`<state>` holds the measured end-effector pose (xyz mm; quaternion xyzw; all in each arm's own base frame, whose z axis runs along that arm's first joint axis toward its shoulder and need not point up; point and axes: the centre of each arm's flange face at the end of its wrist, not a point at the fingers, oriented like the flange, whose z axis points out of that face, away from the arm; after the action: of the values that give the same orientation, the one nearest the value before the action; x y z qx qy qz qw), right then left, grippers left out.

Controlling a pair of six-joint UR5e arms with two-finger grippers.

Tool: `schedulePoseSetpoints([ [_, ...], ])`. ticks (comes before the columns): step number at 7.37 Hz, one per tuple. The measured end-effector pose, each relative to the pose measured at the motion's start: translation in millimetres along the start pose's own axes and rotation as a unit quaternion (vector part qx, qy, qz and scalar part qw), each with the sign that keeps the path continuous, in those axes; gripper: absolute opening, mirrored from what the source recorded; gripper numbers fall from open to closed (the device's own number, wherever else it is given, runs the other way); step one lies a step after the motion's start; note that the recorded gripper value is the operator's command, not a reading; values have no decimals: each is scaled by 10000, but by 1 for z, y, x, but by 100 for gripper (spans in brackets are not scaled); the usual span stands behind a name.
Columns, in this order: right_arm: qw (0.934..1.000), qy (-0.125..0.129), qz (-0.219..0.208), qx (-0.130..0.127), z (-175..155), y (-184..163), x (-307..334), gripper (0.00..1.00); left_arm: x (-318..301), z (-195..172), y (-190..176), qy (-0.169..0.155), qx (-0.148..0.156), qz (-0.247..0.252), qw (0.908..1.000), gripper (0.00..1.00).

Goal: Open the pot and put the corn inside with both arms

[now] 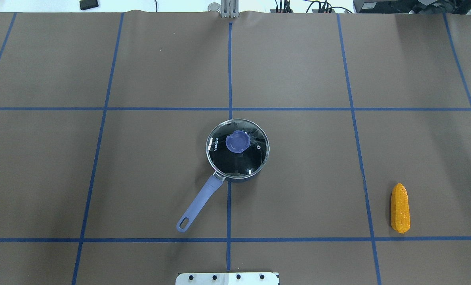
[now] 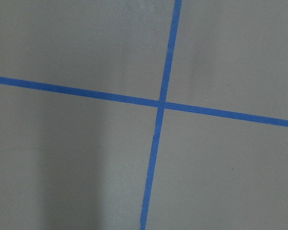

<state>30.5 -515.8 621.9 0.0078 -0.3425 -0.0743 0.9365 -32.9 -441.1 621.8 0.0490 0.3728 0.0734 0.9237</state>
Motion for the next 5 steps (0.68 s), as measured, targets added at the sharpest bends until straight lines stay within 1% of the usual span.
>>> schedulePoseSetpoints([
  [3,10000,2,-7,10,1,0,1,100,2,-2,-1,-2,18,12,10000,98],
  [4,10000,10,-59,76,3,1,2,100,3,-3,-2,-4,28,19,10000,98],
  [5,9994,26,-212,267,6,3,5,100,4,-5,-4,-5,72,57,10000,98],
])
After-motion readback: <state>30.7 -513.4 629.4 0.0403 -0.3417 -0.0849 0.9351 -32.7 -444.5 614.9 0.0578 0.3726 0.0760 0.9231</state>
